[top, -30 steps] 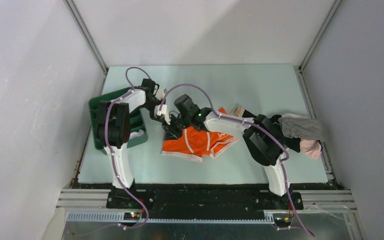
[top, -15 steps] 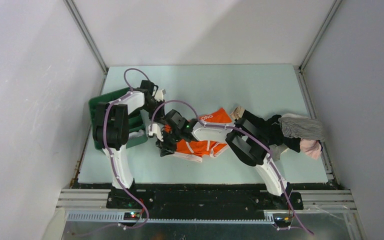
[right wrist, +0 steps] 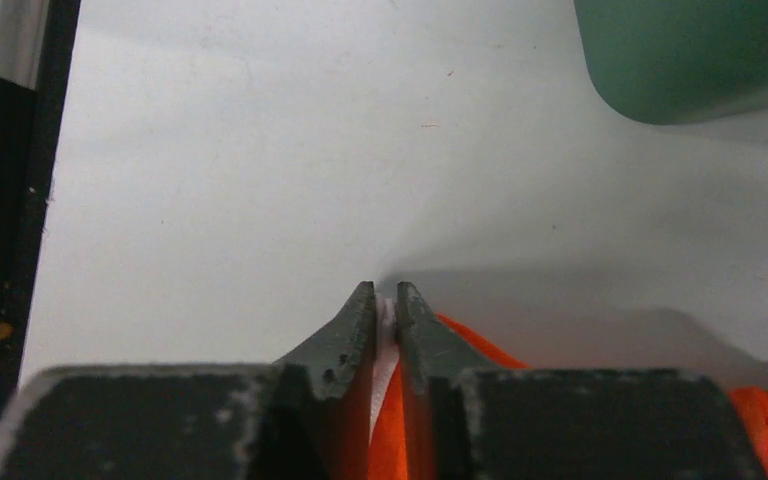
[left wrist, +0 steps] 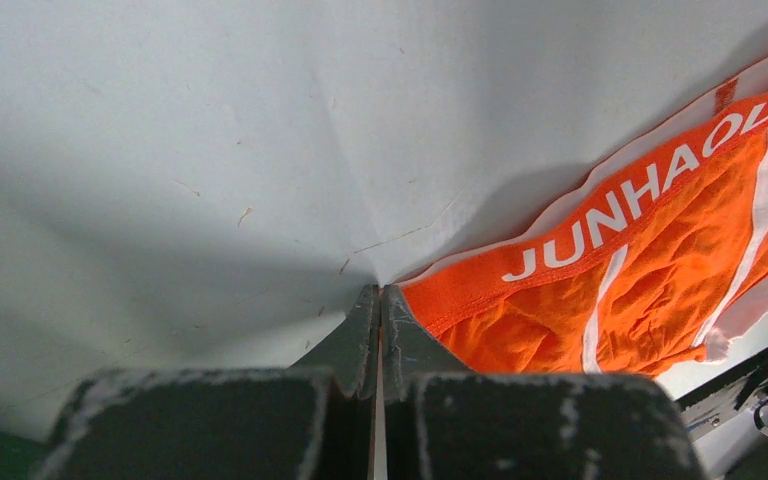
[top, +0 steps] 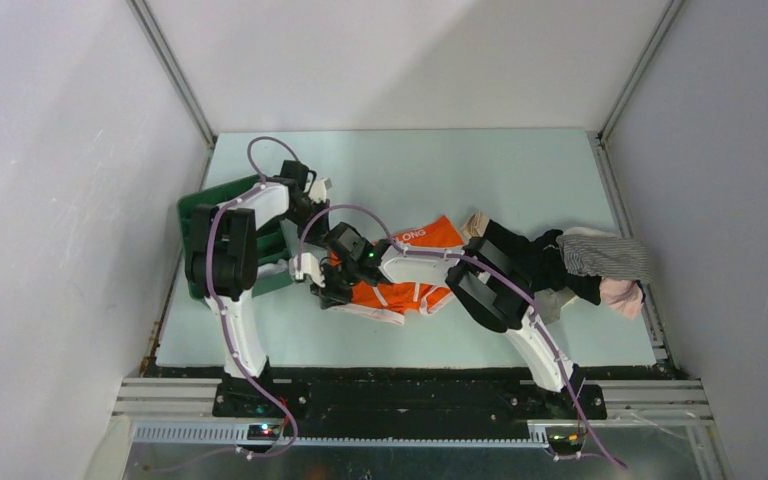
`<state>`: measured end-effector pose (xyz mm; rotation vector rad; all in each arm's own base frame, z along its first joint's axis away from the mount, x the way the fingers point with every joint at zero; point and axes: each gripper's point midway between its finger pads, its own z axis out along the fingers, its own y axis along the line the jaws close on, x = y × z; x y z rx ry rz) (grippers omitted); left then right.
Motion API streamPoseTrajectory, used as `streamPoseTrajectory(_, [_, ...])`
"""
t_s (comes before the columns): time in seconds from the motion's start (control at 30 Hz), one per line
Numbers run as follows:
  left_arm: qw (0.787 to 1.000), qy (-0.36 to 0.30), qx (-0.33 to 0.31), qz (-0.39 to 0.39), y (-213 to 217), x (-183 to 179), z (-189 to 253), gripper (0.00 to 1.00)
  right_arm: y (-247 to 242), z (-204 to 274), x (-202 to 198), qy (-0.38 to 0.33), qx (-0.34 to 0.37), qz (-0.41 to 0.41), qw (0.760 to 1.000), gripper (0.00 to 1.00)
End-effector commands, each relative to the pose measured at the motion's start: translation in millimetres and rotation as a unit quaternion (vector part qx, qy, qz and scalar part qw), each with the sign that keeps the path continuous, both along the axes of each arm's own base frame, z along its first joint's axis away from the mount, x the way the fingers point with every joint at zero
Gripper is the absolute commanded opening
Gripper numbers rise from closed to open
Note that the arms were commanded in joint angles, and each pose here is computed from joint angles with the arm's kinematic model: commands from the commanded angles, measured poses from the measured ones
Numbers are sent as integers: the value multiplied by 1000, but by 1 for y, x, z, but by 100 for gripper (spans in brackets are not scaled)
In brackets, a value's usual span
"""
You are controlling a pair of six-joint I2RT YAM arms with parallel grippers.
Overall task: Roll the underwear
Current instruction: Fold the underwear at the center of the board.
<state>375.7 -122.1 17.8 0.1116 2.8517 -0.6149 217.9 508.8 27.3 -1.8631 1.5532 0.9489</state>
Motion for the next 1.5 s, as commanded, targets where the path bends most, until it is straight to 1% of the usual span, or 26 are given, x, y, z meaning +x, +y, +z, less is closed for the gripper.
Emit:
streamPoseTrajectory(0.0, [1000,-25,7,7,5,8,14,0,-2,-7,-4,-16,-8,22,1000,6])
streamPoseTrajectory(0.07, [1000,-26,8,7,6,9,16,0,2,-1,-5,-10,3,19,1000,0])
streamPoseTrajectory(0.17, [999,-32,9,7,9,12,24,0,19,34,-6,7,51,16,999,0])
streamPoseTrajectory(0.2, [999,-44,11,7,11,16,31,0,23,45,-8,29,62,11,998,0])
streamPoseTrajectory(0.23, [999,-48,13,7,13,17,35,0,30,65,-7,31,85,9,996,0])
streamPoseTrajectory(0.27, [998,-62,13,9,14,20,45,0,33,81,-10,52,98,5,994,0])
streamPoseTrajectory(0.3, [998,-67,14,11,17,21,49,0,38,96,-10,56,115,4,992,0])
streamPoseTrajectory(0.4, [995,-99,14,11,21,23,74,0,39,133,-13,98,144,-9,985,0])
streamPoseTrajectory(0.53, [992,-124,9,9,20,21,98,0,30,160,-10,124,161,-27,979,0])
streamPoseTrajectory(0.67, [991,-132,-15,13,6,22,114,0,4,162,-5,125,150,-38,980,0])
streamPoseTrajectory(0.73, [990,-140,-21,-1,-12,22,120,0,-11,162,-2,123,144,-46,981,0])
streamPoseTrajectory(0.77, [989,-148,-18,-9,-16,26,124,0,-20,171,4,112,152,-52,981,0])
streamPoseTrajectory(0.8, [988,-149,-17,-25,-28,23,125,0,-28,163,4,116,142,-57,981,0])
streamPoseTrajectory(0.83, [987,-155,-13,-34,-34,26,127,0,-36,170,8,105,149,-61,981,0])
streamPoseTrajectory(0.87, [987,-156,-12,-47,-45,24,128,0,-44,161,7,110,138,-67,982,0])
streamPoseTrajectory(0.9, [986,-161,-7,-51,-50,27,129,0,-52,168,10,103,141,-71,982,0])
streamPoseTrajectory(0.93, [985,-161,-4,-61,-60,25,128,0,-60,160,10,110,130,-78,982,0])
streamPoseTrajectory(0.97, [985,-164,3,-62,-63,28,128,0,-68,165,14,106,133,-86,982,0])
streamPoseTrajectory(1.17, [985,-163,4,-64,-96,33,128,0,-117,153,12,116,102,-114,981,0])
streamPoseTrajectory(1.3, [983,-174,-2,-59,-110,41,135,0,-148,146,20,141,80,-156,974,0])
streamPoseTrajectory(1.47, [980,-184,-13,-70,-131,48,141,0,-183,147,42,154,74,-208,963,0])
